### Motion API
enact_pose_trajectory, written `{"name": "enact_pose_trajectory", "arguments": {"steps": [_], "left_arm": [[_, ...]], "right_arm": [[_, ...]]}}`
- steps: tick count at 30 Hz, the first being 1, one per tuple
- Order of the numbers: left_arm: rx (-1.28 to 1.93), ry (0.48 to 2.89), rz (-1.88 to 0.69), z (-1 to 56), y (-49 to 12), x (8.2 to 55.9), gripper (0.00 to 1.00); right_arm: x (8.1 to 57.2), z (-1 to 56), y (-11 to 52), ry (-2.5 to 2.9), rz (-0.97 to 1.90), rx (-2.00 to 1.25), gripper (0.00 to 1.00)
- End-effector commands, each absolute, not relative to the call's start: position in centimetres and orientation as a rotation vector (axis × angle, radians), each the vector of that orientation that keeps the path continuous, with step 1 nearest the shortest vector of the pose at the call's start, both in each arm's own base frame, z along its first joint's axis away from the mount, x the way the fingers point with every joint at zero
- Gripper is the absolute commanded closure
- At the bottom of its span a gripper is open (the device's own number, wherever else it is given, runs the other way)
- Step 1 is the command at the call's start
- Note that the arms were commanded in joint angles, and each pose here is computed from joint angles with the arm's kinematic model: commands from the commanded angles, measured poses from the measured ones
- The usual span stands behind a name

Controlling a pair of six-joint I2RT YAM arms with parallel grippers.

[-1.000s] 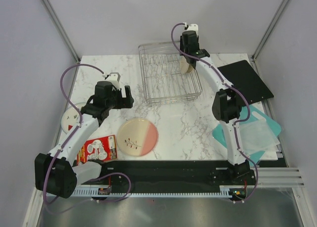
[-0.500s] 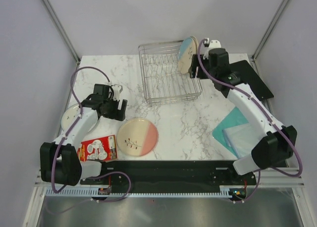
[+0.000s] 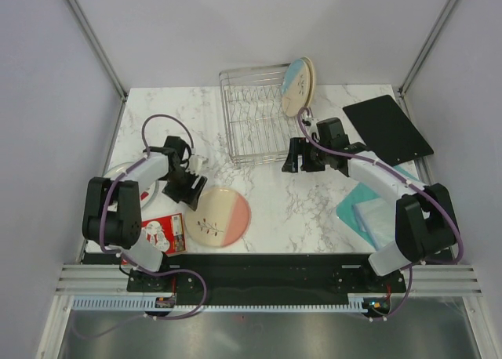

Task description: Load the plates into the dish rack

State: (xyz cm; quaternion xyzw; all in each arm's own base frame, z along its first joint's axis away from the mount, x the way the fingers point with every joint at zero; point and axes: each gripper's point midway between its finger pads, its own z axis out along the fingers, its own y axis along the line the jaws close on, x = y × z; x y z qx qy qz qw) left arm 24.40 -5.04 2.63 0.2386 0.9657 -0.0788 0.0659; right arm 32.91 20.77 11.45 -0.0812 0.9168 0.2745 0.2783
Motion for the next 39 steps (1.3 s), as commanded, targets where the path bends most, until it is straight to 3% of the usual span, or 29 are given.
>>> {"name": "enact_pose_trajectory", "arguments": {"steps": [1,5,12,14,17,20,23,30,39], "left_arm": [[0.863,2.891,-0.327,3.3,-7.0,24.8,0.23],[0.915,2.947,-0.466,3.1,-11.0,23.6,0.28],[0.825,3.063,-0.662,2.3,-16.1,22.0,0.53],[0.802,3.061,-0.659,2.0,-16.4,22.3,0.56],[0.773,3.077,-0.673,1.5,-16.7,22.6,0.66],[0.662,3.115,-0.738,1.4,-17.1,23.1,0.87],[0.556,3.142,-0.806,1.0,-17.0,23.9,0.97],[0.32,3.156,-0.999,0.7,-16.4,25.1,0.97],[0.298,3.125,-1.176,1.6,-17.1,23.0,0.98]], "right_arm": [[33.2,12.7,21.9,2.392,0.817,-0.248,0.18],[31.8,11.4,22.1,2.431,0.863,-0.266,0.17],[30.1,9.6,21.4,2.462,0.858,-0.262,0.17],[29.9,9.5,21.3,2.461,0.853,-0.258,0.17],[29.4,9.6,21.1,2.452,0.854,-0.276,0.18],[28.3,9.0,21.1,2.472,0.884,-0.287,0.18],[27.3,8.5,22.2,2.479,1.009,-0.295,0.15],[24.8,5.5,24.9,2.561,1.353,-0.319,0.17],[24.1,2.0,25.6,2.629,1.478,-0.154,0.16]]}}
